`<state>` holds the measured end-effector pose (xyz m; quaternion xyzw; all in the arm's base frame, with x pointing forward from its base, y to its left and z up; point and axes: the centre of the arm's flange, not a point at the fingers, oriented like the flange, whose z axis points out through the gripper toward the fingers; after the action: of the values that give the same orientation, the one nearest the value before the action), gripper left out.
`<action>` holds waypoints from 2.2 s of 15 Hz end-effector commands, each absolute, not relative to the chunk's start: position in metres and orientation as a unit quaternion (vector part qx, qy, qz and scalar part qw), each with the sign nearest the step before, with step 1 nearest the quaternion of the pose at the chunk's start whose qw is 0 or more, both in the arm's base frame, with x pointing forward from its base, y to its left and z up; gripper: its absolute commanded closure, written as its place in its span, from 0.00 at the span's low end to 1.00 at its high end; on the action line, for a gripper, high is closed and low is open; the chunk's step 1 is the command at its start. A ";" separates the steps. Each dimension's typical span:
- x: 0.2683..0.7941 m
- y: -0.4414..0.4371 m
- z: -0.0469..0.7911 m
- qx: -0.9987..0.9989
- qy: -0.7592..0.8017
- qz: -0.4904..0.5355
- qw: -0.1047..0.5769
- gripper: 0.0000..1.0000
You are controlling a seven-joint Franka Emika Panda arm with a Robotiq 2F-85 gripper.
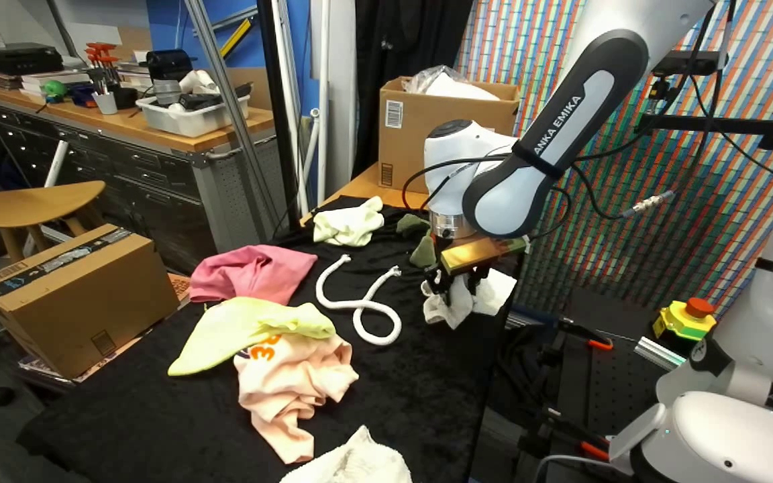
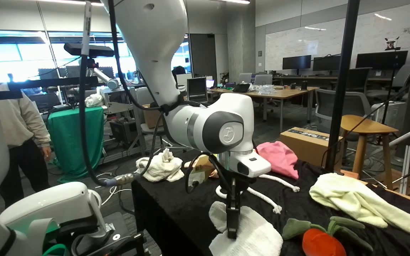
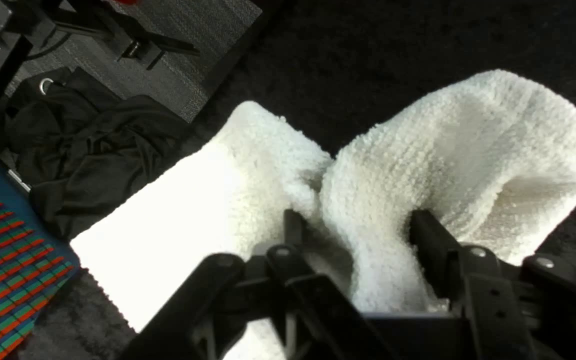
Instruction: Put the towels and the turnip plushie on the peach shirt
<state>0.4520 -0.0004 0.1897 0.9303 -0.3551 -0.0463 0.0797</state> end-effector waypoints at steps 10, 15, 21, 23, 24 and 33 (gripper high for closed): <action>0.481 0.002 0.208 0.941 -0.331 -0.020 0.063 0.93; 0.489 0.034 0.251 0.954 -0.287 0.032 0.077 0.93; 0.530 0.099 0.316 0.963 -0.224 0.119 0.091 0.93; 0.545 0.120 0.330 0.964 -0.211 0.135 0.092 0.93; 0.552 0.130 0.336 0.965 -0.205 0.139 0.090 0.93; 0.606 0.194 0.357 0.970 -0.175 0.151 0.077 0.93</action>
<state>0.5755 0.1732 0.3500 0.9698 -0.1811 0.1456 0.0745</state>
